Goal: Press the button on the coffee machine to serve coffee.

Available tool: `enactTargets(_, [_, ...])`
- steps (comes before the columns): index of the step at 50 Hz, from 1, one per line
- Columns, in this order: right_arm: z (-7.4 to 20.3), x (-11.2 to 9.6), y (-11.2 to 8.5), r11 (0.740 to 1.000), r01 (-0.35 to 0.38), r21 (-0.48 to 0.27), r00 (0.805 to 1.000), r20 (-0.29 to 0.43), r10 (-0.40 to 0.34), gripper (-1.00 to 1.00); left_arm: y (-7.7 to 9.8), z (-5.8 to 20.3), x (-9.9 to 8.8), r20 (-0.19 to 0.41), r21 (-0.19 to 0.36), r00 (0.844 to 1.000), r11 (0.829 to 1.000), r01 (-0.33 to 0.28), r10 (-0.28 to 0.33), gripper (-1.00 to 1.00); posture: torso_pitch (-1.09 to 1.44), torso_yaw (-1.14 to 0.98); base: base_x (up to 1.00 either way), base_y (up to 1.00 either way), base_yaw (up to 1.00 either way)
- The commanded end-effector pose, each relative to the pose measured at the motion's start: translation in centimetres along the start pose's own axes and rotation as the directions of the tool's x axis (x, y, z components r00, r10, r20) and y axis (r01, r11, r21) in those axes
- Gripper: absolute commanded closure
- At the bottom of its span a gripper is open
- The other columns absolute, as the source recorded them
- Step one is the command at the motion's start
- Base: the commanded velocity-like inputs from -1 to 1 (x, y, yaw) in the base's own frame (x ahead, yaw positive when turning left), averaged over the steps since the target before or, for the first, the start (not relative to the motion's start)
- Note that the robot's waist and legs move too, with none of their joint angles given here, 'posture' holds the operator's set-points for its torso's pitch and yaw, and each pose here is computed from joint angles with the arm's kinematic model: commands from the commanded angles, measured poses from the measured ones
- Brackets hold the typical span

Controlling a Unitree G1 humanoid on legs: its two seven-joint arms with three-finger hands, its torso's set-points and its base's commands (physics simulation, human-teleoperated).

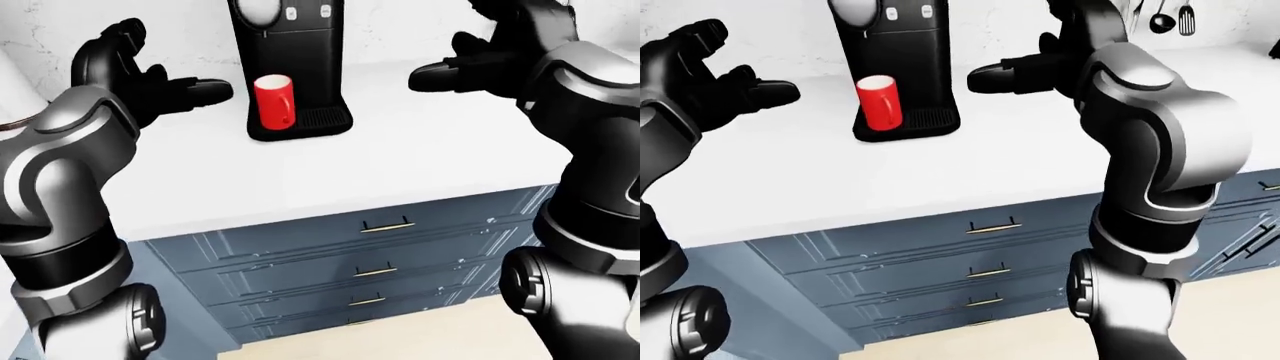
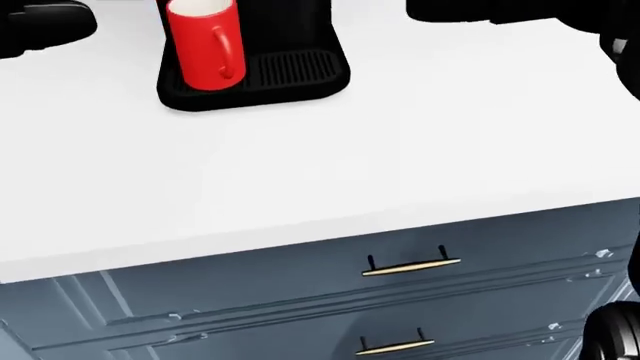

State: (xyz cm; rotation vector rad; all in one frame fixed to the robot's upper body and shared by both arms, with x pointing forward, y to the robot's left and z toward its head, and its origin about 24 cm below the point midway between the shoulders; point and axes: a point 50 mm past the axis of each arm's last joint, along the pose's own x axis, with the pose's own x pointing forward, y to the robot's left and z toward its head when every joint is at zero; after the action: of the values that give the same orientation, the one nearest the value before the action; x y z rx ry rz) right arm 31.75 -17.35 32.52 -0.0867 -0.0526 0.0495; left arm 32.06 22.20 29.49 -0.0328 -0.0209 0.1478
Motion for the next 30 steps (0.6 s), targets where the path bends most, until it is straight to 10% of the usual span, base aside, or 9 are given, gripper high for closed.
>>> enactTargets(1, [1.71, -0.71, -0.37, 1.000, 0.027, 0.000, 0.994, 0.105, -0.027, -1.00, -0.30, 1.98, -0.62, 0.104, -0.007, 0.994, 1.000, 0.020, -0.019, -1.00, 0.00, 0.00, 0.09, 0.15, 0.00])
enactTargets(30, [1.92, -0.92, -1.01, 0.999, 0.037, 0.019, 0.993, 0.115, -0.039, -1.00, -0.74, 1.94, -0.68, 0.104, 0.003, 0.994, 0.999, 0.036, -0.036, -1.00, 0.00, 0.00, 0.11, 0.04, 0.00])
